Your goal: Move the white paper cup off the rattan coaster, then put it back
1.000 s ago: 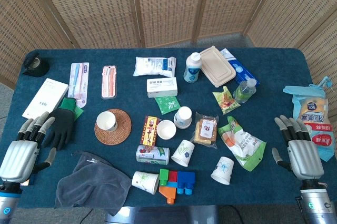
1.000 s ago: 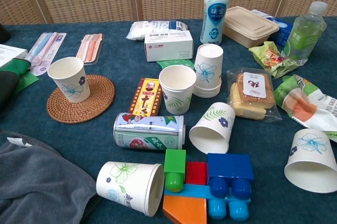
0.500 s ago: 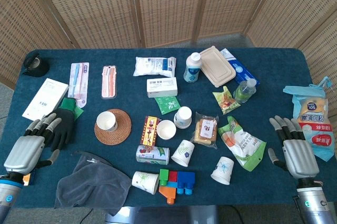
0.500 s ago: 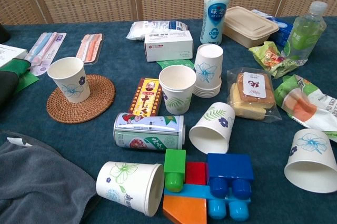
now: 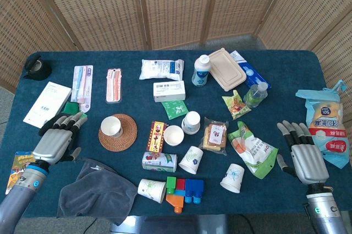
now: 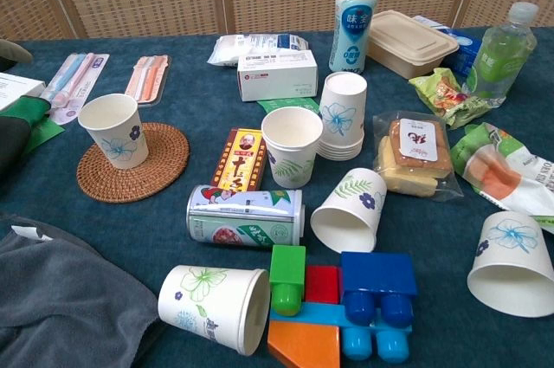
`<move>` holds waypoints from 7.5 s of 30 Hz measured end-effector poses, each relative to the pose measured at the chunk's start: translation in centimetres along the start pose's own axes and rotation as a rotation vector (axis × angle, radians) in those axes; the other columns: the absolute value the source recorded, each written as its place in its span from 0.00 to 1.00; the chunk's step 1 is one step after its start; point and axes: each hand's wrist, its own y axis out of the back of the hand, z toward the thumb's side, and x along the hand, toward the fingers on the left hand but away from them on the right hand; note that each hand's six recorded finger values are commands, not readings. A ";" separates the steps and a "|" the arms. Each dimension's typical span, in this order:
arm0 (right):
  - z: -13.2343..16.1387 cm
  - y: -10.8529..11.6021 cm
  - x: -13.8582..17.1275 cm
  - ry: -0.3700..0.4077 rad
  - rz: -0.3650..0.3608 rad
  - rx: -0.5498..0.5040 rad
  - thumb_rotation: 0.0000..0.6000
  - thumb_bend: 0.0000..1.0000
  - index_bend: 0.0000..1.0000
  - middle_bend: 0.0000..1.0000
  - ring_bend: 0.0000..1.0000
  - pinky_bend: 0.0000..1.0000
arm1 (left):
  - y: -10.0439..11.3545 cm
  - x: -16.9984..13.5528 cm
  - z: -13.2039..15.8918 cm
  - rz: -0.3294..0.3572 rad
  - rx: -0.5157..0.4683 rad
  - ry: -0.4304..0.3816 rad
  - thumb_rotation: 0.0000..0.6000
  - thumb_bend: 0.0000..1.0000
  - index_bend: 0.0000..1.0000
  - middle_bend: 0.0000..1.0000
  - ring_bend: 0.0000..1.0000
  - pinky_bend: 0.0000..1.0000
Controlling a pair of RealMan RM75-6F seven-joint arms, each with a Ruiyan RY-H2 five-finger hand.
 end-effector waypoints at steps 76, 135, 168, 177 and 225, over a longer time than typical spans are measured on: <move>-1.9 0.6 1.5 -0.059 -0.028 -0.014 1.00 0.45 0.00 0.00 0.00 0.00 | -0.5 9.7 8.2 -0.152 0.657 -0.158 1.00 0.50 0.23 0.25 0.33 0.45; -0.1 1.2 1.9 -0.020 -0.029 0.008 1.00 0.45 0.00 0.00 0.00 0.00 | -1.1 7.0 3.5 -0.080 0.268 -0.099 1.00 0.49 0.00 0.00 0.00 0.23; 1.4 1.4 1.6 -0.008 -0.019 0.038 1.00 0.45 0.00 0.00 0.00 0.00 | -3.8 2.2 1.2 -0.178 0.209 -0.268 1.00 0.45 0.00 0.00 0.00 0.13; 1.4 1.6 2.0 -0.019 -0.026 0.042 1.00 0.45 0.00 0.00 0.00 0.00 | -5.1 2.0 0.6 -0.242 0.214 -0.278 1.00 0.45 0.00 0.00 0.00 0.10; 0.7 1.0 2.1 -0.023 -0.014 -0.003 1.00 0.45 0.00 0.00 0.00 0.00 | -7.7 2.9 1.2 -0.220 0.198 -0.242 1.00 0.45 0.27 0.06 0.00 0.18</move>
